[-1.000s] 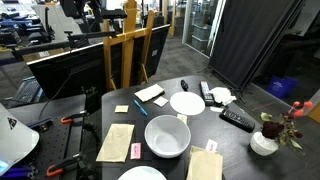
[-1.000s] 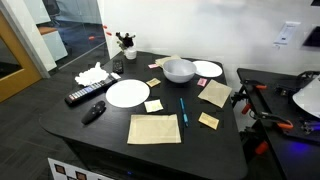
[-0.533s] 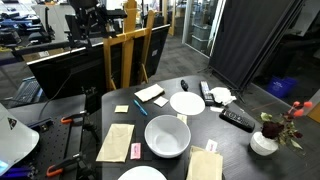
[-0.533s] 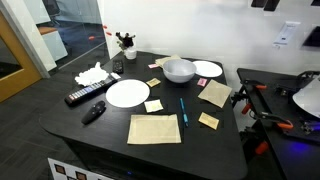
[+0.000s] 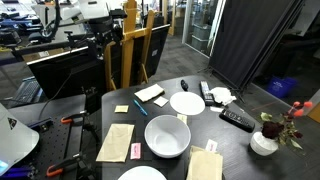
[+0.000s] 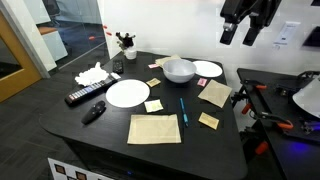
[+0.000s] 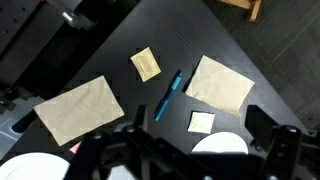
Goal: Put the marker in the bowl
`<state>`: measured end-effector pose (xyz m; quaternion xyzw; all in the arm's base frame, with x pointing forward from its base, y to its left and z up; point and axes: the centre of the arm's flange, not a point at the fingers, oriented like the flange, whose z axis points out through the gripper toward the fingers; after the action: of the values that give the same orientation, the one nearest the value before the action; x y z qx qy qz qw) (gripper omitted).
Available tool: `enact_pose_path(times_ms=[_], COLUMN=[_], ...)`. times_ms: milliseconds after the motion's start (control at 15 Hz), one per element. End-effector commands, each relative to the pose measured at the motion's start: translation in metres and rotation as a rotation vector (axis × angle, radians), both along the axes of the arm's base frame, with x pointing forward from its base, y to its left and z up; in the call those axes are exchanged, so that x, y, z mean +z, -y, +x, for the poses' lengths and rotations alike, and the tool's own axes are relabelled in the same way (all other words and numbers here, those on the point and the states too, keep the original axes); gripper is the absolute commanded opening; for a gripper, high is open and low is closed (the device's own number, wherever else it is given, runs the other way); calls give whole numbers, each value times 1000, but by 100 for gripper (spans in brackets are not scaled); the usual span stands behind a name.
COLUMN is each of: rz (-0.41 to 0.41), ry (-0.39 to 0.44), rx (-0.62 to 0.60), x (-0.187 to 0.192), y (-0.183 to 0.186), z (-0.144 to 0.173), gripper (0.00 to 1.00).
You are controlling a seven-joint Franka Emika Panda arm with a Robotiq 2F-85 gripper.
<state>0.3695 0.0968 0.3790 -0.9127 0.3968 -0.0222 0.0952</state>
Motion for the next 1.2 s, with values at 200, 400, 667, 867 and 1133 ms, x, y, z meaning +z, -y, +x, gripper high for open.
enact_pose_path(times_ms=[200,400,667,867,1133], rz=[-24,-26,-26,-48,-73], ry=[-35,-49,-53,-62,-89], rx=[-173,-226,-267,-303,-335], x=[-60,-82,-109,-128,-152], y=[-18,-13,-6,2,12], z=[35,49,74,93,113], gripper=[100,100,100,100,100])
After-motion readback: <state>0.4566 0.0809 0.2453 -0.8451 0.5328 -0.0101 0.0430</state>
